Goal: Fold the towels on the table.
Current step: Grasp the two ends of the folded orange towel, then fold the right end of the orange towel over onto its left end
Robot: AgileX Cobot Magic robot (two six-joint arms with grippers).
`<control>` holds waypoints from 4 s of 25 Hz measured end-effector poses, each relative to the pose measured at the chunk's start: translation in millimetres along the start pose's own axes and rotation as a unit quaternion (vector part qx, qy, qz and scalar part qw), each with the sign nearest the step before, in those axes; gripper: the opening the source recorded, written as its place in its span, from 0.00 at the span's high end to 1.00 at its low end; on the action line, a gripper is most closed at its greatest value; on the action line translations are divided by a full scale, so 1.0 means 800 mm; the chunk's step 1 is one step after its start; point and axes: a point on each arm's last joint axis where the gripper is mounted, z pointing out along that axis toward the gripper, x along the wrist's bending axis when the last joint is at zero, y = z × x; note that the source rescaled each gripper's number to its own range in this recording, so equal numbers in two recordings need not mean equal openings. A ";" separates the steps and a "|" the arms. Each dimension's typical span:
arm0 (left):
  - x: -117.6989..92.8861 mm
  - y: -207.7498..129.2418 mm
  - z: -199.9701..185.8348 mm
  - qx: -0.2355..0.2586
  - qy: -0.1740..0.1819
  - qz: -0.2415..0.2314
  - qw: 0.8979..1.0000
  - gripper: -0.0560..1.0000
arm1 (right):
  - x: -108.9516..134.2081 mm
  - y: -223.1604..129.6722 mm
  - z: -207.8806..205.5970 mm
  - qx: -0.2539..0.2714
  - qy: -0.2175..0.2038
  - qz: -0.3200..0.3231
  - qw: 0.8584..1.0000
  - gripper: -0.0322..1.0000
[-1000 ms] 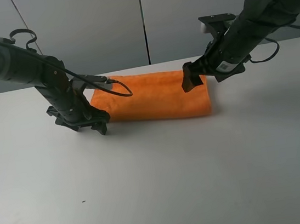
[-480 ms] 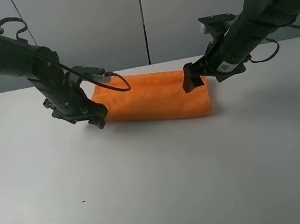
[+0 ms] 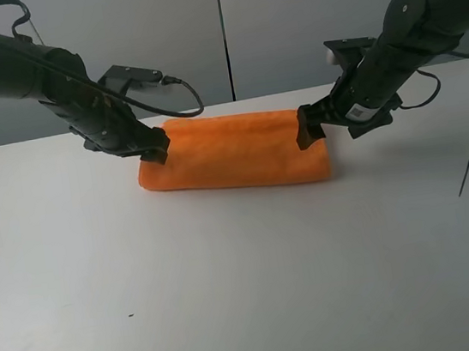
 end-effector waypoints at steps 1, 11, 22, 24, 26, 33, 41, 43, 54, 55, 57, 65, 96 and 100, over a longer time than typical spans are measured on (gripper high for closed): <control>0.001 0.002 0.000 -0.007 0.001 0.001 1.000 0.01 | 0.000 0.003 0.002 -0.002 0.000 0.004 1.000 0.00; 0.023 0.000 0.024 -0.032 0.010 -0.035 0.999 0.01 | -0.004 0.007 0.022 0.004 -0.002 0.026 1.000 0.00; 0.020 -0.011 0.056 -0.022 0.006 -0.034 0.999 0.01 | -0.008 0.004 0.044 0.001 -0.003 0.083 0.997 0.00; 0.020 -0.011 0.056 -0.023 0.006 -0.034 0.999 0.01 | -0.010 0.002 0.053 0.003 -0.003 0.100 0.995 0.00; 0.020 -0.011 0.056 -0.023 0.006 -0.033 0.999 0.01 | -0.010 0.003 0.056 -0.004 0.000 0.120 0.993 0.00; 0.020 -0.011 0.056 -0.023 0.006 -0.033 0.999 0.01 | -0.009 0.007 0.064 -0.019 0.022 0.164 0.986 0.00; 0.020 -0.012 0.056 -0.019 0.007 -0.033 0.999 0.01 | 0.006 0.013 0.070 -0.033 0.105 0.191 0.975 0.00; 0.020 -0.012 0.056 -0.018 0.007 -0.033 0.999 0.01 | 0.010 0.013 0.071 -0.031 0.126 0.197 0.972 0.00; 0.020 -0.013 0.056 -0.016 0.007 -0.033 0.999 0.01 | 0.018 0.012 0.074 -0.033 0.167 0.176 0.970 0.08; 0.020 -0.013 0.056 -0.015 0.007 -0.033 0.999 0.01 | 0.018 0.012 0.074 -0.033 0.167 0.175 0.970 0.21; 0.020 -0.013 0.056 -0.014 0.007 -0.033 0.999 0.01 | 0.017 0.012 0.074 -0.033 0.167 0.172 0.970 0.60; 0.021 -0.021 0.056 0.024 0.009 -0.026 0.999 0.01 | 0.017 0.006 0.075 -0.015 0.161 0.127 0.979 0.92; -0.025 -0.031 0.059 0.084 -0.012 -0.004 0.996 0.01 | 0.037 0.014 0.016 0.006 0.196 0.114 0.974 0.92; -0.025 -0.031 0.059 0.083 -0.012 -0.004 0.997 0.01 | 0.043 0.024 0.013 -0.026 0.230 0.140 0.963 0.92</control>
